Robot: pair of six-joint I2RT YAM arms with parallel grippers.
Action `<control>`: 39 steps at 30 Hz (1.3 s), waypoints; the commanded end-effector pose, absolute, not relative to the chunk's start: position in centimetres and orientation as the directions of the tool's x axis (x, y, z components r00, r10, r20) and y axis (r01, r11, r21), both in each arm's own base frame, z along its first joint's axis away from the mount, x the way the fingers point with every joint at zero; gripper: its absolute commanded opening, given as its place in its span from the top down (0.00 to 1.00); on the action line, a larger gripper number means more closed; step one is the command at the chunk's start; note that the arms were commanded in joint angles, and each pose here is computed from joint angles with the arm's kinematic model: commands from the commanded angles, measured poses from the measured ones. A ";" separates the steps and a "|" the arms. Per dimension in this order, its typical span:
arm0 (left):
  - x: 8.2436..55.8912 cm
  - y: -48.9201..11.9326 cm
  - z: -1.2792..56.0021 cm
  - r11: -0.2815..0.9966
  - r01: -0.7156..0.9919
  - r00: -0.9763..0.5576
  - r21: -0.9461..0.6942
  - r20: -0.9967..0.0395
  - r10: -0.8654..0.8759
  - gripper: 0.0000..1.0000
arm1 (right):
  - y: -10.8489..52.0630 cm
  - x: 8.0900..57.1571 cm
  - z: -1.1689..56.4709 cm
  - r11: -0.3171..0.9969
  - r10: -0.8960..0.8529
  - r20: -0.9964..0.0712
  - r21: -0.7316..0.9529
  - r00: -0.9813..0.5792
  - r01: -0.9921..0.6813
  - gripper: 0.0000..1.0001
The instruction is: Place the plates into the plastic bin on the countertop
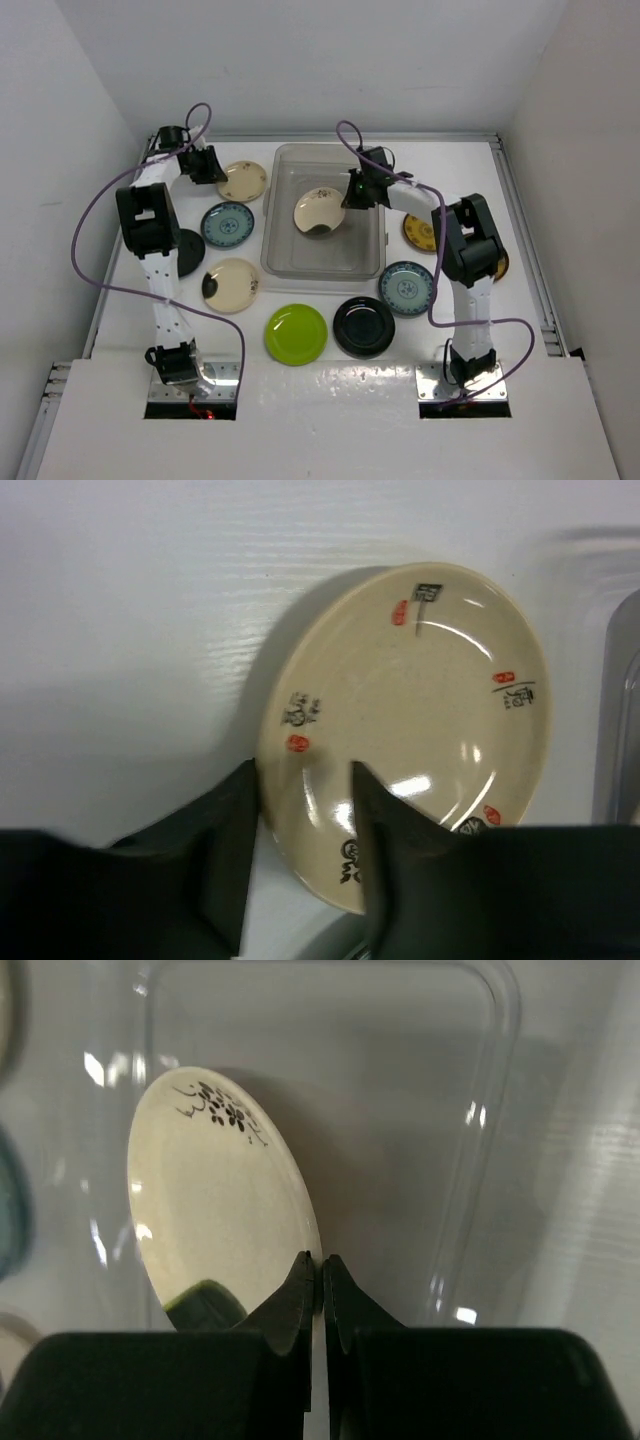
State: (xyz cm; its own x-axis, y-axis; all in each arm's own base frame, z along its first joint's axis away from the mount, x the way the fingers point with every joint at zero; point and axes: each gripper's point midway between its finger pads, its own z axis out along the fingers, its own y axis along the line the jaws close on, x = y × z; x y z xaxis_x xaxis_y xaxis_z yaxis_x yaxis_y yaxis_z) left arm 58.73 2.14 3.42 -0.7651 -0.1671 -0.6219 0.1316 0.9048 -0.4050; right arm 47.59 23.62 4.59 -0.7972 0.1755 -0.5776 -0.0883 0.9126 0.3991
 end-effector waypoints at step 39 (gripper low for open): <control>51.0 -22.4 18.3 0.757 0.565 -0.666 -0.328 -0.723 0.184 1.00 | -6.2 33.7 9.7 0.607 0.791 -0.454 0.504 -0.410 0.615 0.35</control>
State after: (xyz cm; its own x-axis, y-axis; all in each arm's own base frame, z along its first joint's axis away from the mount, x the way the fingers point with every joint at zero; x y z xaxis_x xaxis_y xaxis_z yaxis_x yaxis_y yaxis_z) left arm 50.52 -23.72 22.72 -0.5652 0.1826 -0.8045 0.6334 0.7209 -0.2813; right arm 34.24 -4.90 8.17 -0.4967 0.7356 -0.4606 0.5861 0.6757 0.4472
